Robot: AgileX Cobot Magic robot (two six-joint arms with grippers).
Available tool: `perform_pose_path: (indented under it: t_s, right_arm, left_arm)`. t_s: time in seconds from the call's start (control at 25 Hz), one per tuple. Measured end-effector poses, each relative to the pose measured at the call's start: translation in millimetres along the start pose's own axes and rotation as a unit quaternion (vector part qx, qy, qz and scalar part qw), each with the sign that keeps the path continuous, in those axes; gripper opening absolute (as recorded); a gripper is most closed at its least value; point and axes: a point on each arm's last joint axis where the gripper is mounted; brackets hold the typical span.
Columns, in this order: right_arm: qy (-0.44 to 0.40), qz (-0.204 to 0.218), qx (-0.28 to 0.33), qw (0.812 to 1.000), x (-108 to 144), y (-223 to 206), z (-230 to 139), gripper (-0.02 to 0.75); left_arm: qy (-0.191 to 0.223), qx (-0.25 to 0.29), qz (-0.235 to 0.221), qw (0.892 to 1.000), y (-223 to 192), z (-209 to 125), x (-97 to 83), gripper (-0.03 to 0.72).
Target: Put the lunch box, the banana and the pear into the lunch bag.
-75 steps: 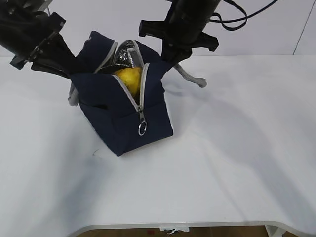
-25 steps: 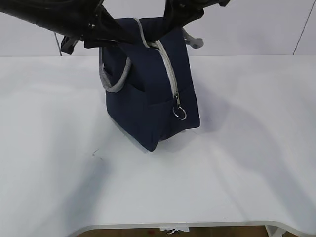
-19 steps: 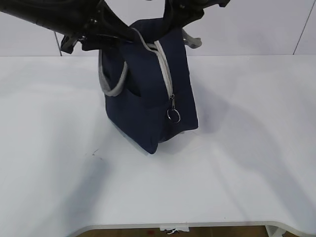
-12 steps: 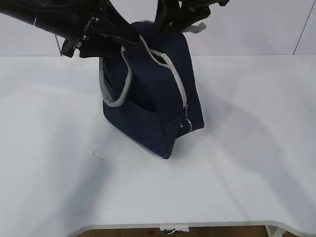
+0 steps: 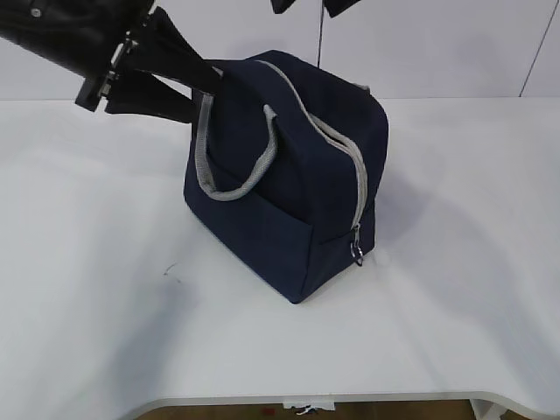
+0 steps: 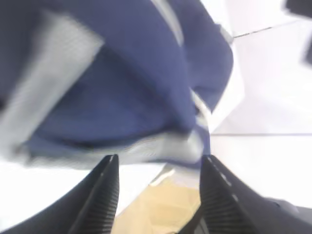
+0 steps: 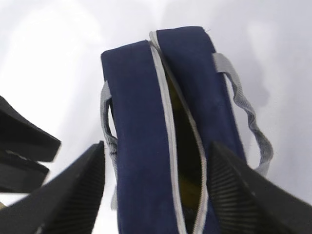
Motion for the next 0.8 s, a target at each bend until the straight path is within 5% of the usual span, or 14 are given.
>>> perform_pose_path:
  t_s: [0.4, 0.56, 0.68, 0.72, 0.8]
  right_arm:
    - [0.013, -0.018, -0.003, 1.000, 12.5, 61.6, -36.2, 0.506]
    - [0.016, -0.018, -0.008, 1.000, 20.8, 91.8, -59.7, 0.506]
    - [0.027, -0.018, -0.002, 0.999, 25.3, 105.0, -80.4, 0.506]
    - [0.030, -0.019, 0.003, 0.999, 26.1, 106.8, -87.0, 0.506]
    - [0.038, -0.022, 0.012, 0.999, 27.2, 108.7, -103.1, 0.506]
  left_arm:
    - [-0.017, 0.000, 0.020, 1.000, 25.7, -6.8, -4.0, 0.403]
    - [-0.052, 0.003, 0.130, 0.990, 41.4, -16.2, 2.3, 0.403]
    - [-0.055, -0.004, 0.167, 0.984, 50.7, -20.5, 1.2, 0.402]
    - [-0.070, -0.010, 0.225, 0.972, 60.5, -23.3, 5.1, 0.402]
    - [-0.083, -0.021, 0.249, 0.965, 70.5, -27.9, 0.9, 0.402]
Point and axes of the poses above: a point on each arm's last joint axis where the gripper is mounted, y pointing back along that axis away from the gripper, x along the wrist's bending axis when the last joint is at zero, z = x × y, and after that the axes turned 11 degrees about y, right-handed
